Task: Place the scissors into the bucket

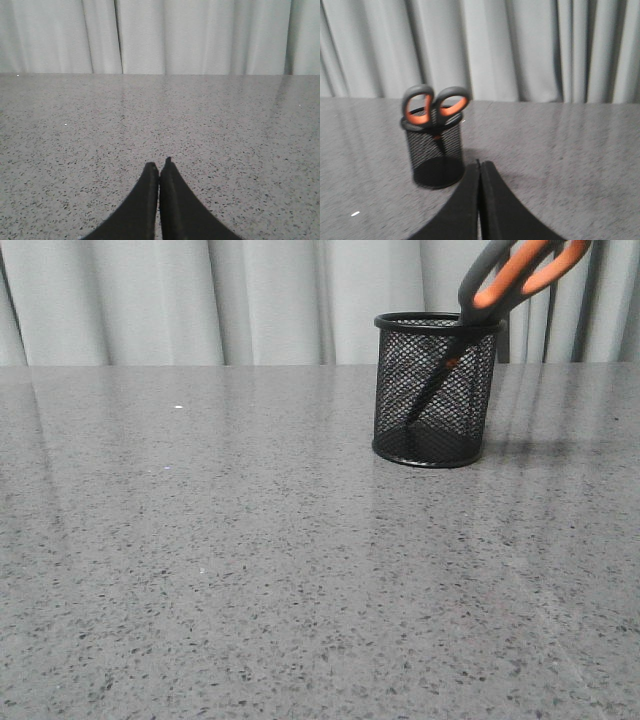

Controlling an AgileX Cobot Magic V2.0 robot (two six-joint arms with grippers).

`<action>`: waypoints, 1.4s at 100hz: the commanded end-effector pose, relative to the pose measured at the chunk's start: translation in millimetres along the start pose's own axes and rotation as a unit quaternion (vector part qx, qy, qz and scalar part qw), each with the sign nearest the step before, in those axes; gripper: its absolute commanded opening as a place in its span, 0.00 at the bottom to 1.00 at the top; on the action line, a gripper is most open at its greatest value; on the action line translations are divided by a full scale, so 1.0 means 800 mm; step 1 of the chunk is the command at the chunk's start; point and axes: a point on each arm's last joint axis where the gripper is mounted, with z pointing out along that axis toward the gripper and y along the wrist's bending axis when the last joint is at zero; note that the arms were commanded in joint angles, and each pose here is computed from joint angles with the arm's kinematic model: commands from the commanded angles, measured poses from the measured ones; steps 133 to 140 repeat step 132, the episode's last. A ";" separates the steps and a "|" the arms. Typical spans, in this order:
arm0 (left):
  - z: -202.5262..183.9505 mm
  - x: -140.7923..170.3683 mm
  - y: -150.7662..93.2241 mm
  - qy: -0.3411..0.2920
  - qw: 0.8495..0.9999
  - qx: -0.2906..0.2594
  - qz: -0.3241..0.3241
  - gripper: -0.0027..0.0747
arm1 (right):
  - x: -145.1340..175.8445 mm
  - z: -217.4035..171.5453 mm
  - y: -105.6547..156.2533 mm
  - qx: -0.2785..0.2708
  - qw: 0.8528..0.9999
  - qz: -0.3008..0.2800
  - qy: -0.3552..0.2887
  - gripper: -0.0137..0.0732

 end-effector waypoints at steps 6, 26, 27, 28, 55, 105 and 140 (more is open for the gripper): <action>-0.001 0.002 0.001 -0.036 0.999 -0.003 -0.011 0.01 | 0.003 0.007 -0.014 0.061 0.993 -0.028 -0.092 0.07; -0.001 0.002 0.001 -0.036 0.999 -0.003 -0.011 0.01 | 0.054 0.013 -0.024 0.107 0.992 -0.036 -0.051 0.07; -0.001 0.002 0.001 -0.036 0.999 -0.003 -0.011 0.01 | 0.056 0.012 -0.024 0.108 0.992 -0.036 -0.050 0.07; -0.001 0.002 0.001 -0.036 0.999 -0.003 -0.011 0.01 | 0.059 0.012 -0.024 0.108 0.992 -0.036 -0.050 0.07; -0.001 0.002 0.001 -0.035 0.999 -0.003 -0.011 0.01 | 0.087 0.009 -0.024 0.106 0.993 -0.043 0.041 0.07; -0.001 0.002 0.001 -0.035 0.999 -0.003 -0.011 0.01 | 0.086 0.009 -0.024 0.107 0.993 -0.048 0.036 0.07; -0.001 0.002 0.001 -0.035 0.999 -0.003 -0.011 0.01 | 0.086 0.009 -0.024 0.107 0.993 -0.048 0.036 0.07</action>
